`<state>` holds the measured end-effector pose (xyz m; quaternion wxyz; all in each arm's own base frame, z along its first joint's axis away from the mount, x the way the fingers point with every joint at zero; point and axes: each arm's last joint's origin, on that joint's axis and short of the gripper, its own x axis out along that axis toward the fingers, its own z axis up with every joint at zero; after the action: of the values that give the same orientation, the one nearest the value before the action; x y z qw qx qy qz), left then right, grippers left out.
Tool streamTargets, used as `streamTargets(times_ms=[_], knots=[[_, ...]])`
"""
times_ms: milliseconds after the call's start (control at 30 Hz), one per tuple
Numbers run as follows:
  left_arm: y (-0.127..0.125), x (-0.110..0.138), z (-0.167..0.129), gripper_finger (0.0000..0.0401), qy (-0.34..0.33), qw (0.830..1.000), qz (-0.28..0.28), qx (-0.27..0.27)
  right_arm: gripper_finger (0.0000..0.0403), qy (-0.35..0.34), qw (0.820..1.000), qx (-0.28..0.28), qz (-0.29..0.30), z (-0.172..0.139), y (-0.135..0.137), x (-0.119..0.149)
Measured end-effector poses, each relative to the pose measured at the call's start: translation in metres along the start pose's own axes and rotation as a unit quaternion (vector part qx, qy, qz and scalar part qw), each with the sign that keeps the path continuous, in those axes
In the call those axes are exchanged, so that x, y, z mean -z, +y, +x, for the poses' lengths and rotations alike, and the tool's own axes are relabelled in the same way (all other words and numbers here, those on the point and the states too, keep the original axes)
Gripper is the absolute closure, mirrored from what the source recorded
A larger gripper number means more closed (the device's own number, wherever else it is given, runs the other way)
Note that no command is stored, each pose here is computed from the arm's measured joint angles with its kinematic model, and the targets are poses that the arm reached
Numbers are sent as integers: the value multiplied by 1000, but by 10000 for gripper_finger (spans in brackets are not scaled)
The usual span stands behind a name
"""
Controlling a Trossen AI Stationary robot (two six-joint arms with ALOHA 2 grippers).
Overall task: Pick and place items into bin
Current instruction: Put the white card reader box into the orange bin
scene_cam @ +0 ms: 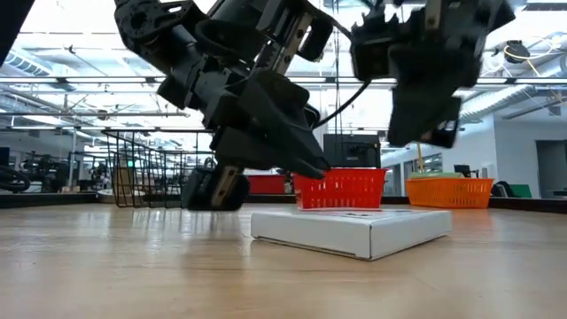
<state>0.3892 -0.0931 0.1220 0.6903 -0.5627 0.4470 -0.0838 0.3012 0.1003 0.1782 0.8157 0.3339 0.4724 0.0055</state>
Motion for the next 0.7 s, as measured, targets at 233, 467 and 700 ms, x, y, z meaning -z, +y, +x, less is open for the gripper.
streamTargets(times_ms=[233,467,700], knots=[[7,-17,-24,397,-38,998,10,-56,403,5,997,6,82,7,19,25],[28,-17,-37,397,-15,987,-12,-161,403,7,981,18,192,29,19,35],[26,-10,-33,396,-8,986,5,-163,403,12,959,17,283,50,18,45]])
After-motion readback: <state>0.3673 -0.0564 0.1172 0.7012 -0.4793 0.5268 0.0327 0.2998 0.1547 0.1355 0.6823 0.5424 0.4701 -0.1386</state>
